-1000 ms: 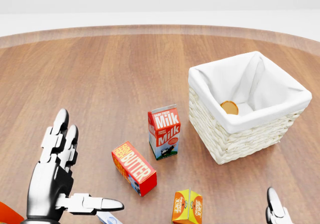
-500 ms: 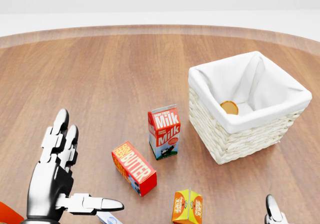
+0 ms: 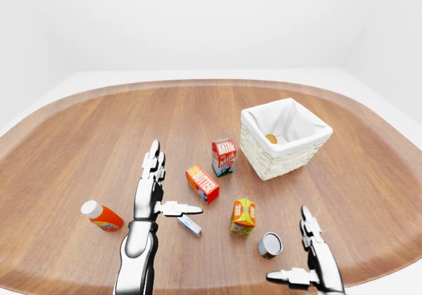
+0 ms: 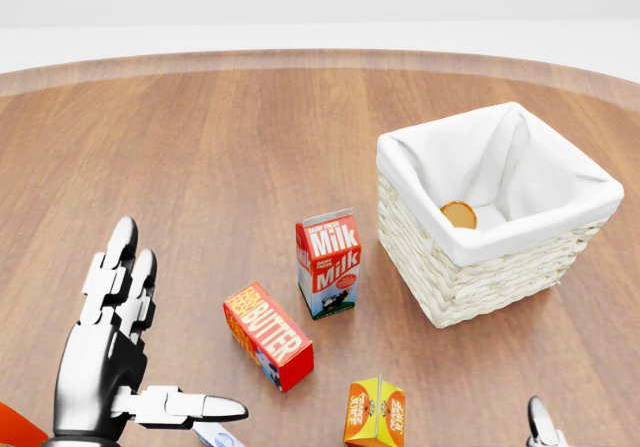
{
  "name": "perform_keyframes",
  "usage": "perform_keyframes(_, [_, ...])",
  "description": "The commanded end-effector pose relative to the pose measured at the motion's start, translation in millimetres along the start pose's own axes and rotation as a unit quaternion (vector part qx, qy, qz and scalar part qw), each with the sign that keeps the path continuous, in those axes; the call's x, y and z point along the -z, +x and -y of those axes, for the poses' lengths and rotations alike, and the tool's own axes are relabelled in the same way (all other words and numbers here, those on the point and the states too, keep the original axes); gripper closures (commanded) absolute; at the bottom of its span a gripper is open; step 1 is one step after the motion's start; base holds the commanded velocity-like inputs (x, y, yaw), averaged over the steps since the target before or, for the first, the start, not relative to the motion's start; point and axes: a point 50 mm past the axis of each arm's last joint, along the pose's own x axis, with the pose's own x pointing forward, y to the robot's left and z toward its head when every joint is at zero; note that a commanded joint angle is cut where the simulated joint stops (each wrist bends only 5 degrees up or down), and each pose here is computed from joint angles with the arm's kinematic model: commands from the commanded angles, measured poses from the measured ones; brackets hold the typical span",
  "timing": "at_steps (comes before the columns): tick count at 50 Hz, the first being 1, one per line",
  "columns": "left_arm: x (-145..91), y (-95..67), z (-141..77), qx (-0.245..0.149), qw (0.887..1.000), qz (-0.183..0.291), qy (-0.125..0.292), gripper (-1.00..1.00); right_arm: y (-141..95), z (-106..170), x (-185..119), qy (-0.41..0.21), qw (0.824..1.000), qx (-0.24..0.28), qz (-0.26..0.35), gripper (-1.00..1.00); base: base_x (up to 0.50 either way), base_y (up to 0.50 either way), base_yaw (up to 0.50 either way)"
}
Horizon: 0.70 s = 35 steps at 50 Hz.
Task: Pick up the alphabet soup and the tomato sauce, and put them in the basket.
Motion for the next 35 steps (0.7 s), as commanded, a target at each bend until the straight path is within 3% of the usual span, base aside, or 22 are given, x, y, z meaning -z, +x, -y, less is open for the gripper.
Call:
perform_keyframes(1, [-1,1.3,-1,-0.004,1.000,0.004,-0.001,-1.00,7,0,8,-0.001,1.000,0.003,-0.013,-1.00,0.00,0.00,0.00])
perform_keyframes(35, [-1,1.3,-1,-0.004,1.000,0.003,-0.001,-1.00,24,-6,9,-0.029,1.000,0.003,-0.010,-1.00,0.00,0.00,0.00])
